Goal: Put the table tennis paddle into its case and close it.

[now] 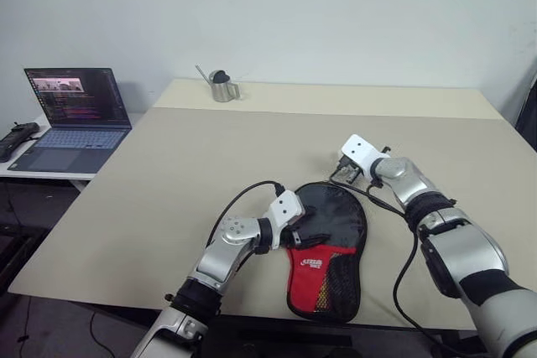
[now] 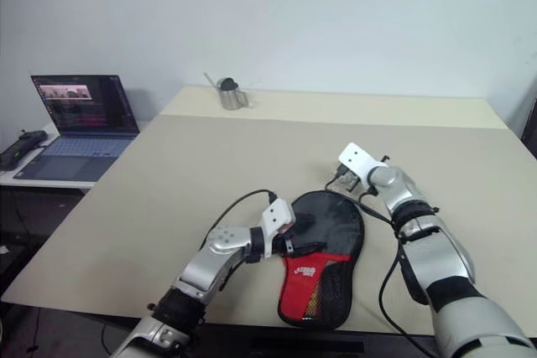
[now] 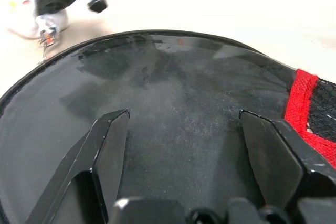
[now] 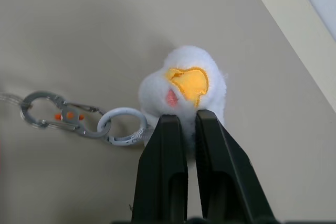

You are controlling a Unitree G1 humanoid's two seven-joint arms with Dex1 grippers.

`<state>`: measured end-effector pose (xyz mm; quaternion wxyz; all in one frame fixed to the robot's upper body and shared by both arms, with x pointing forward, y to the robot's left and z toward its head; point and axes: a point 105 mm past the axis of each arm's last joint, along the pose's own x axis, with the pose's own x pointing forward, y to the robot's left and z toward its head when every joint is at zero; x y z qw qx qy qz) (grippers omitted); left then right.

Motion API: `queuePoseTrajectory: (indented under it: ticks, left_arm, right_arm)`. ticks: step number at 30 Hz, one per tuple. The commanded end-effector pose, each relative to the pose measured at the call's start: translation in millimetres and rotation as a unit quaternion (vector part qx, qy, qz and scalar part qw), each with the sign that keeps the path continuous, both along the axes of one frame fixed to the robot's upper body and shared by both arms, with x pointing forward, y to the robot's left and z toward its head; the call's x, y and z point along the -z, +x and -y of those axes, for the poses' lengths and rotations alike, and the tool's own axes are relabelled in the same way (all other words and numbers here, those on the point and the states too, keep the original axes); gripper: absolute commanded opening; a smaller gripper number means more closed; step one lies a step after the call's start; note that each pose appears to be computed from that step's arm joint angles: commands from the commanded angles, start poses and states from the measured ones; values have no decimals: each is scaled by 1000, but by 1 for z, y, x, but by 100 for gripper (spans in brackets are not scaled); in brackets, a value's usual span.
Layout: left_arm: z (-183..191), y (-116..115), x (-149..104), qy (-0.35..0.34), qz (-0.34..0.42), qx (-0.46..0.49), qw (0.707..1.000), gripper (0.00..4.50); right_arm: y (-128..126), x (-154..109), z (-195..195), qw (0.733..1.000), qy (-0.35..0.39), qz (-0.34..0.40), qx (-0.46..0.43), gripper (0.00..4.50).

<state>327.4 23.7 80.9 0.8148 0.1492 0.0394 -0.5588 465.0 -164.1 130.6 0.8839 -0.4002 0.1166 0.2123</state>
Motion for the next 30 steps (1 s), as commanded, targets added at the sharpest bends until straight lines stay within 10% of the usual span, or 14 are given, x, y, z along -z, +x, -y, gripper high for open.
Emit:
queuePoseTrajectory:
  ticks: [1,30]
  left_arm:
    - [-6,1,22,28,-27,-18,999,365]
    - [6,20,19,30,-16,-38,999,365]
  right_arm:
    - [-3,-25,24,1000,-15,26,-3,1]
    - [-149,-14,61,971,-123,-157,-128,1]
